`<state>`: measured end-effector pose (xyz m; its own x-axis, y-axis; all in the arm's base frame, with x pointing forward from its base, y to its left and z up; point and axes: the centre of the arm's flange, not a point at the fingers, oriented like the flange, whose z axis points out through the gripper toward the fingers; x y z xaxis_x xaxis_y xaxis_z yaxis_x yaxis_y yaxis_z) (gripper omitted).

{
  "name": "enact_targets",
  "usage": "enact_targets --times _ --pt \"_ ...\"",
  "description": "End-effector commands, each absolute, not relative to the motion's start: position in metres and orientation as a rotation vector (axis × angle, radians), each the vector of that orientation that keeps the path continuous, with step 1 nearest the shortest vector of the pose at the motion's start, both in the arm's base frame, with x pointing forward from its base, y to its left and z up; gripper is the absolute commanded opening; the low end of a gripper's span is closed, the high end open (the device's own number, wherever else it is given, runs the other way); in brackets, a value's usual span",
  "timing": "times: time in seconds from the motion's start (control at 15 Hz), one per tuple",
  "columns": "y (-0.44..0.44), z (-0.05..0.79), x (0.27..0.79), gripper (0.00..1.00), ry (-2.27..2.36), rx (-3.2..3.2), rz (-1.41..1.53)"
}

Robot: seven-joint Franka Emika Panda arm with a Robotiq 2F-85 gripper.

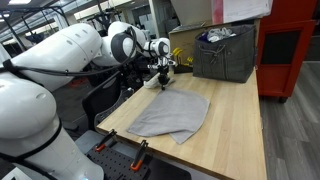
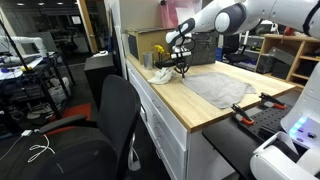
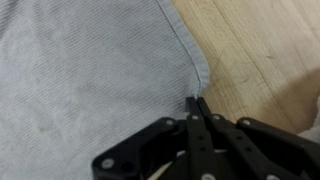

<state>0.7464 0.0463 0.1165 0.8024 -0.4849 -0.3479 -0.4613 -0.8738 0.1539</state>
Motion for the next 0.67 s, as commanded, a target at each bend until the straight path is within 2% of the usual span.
enact_targets --times 0.0,0.6 --pt "0.054 0.142 0.738 0.01 -0.77 2.898 -0.563" --pt "0.04 0.187 0.712 0.01 -0.77 2.906 -0.541"
